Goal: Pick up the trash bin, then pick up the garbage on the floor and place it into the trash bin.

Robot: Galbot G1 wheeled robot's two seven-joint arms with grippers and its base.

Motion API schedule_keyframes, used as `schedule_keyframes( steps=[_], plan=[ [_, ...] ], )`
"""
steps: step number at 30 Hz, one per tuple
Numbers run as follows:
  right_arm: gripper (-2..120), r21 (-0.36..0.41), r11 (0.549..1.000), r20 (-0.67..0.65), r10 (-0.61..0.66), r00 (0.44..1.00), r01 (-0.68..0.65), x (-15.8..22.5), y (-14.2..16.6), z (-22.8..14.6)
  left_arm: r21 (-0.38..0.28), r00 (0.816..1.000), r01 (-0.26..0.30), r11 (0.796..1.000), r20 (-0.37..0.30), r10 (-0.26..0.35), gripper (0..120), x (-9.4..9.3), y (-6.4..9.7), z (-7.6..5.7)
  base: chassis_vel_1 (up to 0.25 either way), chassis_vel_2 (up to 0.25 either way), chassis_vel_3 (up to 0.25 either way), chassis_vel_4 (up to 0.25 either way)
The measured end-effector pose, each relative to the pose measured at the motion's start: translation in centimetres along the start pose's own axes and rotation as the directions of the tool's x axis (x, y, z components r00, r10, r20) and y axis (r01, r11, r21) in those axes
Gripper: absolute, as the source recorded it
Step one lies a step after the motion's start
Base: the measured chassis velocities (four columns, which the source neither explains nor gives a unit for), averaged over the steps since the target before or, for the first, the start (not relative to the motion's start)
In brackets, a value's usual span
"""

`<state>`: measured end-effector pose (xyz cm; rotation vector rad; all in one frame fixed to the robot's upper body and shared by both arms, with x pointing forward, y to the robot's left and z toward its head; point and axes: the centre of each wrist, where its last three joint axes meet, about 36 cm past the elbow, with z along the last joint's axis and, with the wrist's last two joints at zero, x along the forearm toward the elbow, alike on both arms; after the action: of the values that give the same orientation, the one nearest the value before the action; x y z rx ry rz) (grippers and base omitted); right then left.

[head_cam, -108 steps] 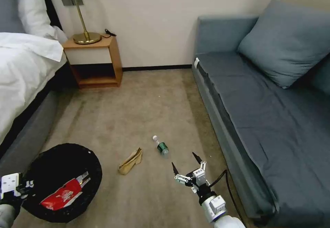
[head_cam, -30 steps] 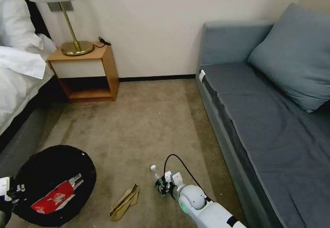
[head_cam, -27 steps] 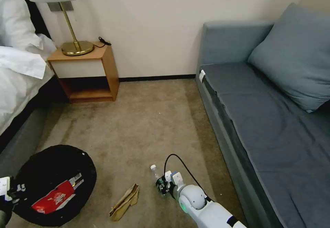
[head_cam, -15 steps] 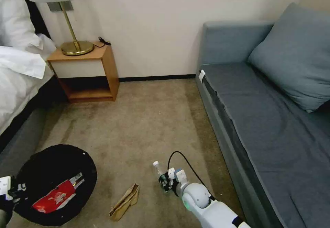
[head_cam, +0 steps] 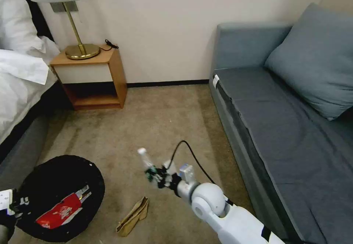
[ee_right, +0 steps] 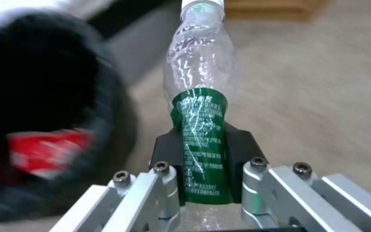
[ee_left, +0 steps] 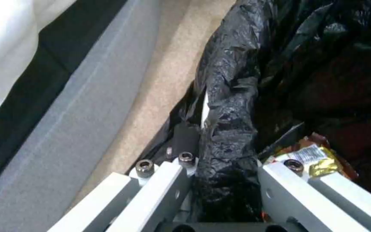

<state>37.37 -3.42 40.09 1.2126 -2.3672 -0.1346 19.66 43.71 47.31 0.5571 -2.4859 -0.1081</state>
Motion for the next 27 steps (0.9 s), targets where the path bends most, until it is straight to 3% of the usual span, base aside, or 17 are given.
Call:
schedule_keyframes(
  steps=[3, 8, 13, 20, 27],
  plan=[
    [18, 0.032, 0.994, 0.073, -0.111, 0.991, 0.109, -2.2, 2.6, -2.5, 0.002, 1.000, 0.003, 1.000, -0.006, -0.003, 3, 0.2, -0.1, 0.2, 0.000, 0.000, 0.000, 0.000],
    [18, 0.063, 0.979, 0.147, -0.203, 0.968, 0.195, -5.6, 6.1, -3.6, 0.002, 1.000, -0.004, 1.000, 0.004, 0.004, 3, 0.4, -0.5, 0.0, 0.000, 0.000, 0.000, 0.000],
    [18, 0.068, 0.971, 0.161, -0.237, 0.958, 0.228, -8.1, 9.1, -3.3, 0.000, 1.000, -0.005, 1.000, 0.009, 0.005, 3, 0.5, -0.7, -0.2, 0.000, 0.000, 0.000, 0.000],
    [19, 0.054, 0.969, 0.155, -0.249, 0.956, 0.243, -8.9, 10.9, -2.6, 0.000, 1.000, -0.004, 1.000, 0.008, 0.004, 3, 0.7, -0.6, -0.2, 0.000, 0.000, 0.000, 0.000],
    [42, 0.047, 0.969, 0.132, -0.245, 0.960, 0.241, -9.3, 11.6, -1.6, 0.002, 1.000, -0.009, 1.000, 0.004, 0.009, 3, 0.7, -0.6, -0.1, 0.000, 0.000, 0.000, 0.000]
  ],
)
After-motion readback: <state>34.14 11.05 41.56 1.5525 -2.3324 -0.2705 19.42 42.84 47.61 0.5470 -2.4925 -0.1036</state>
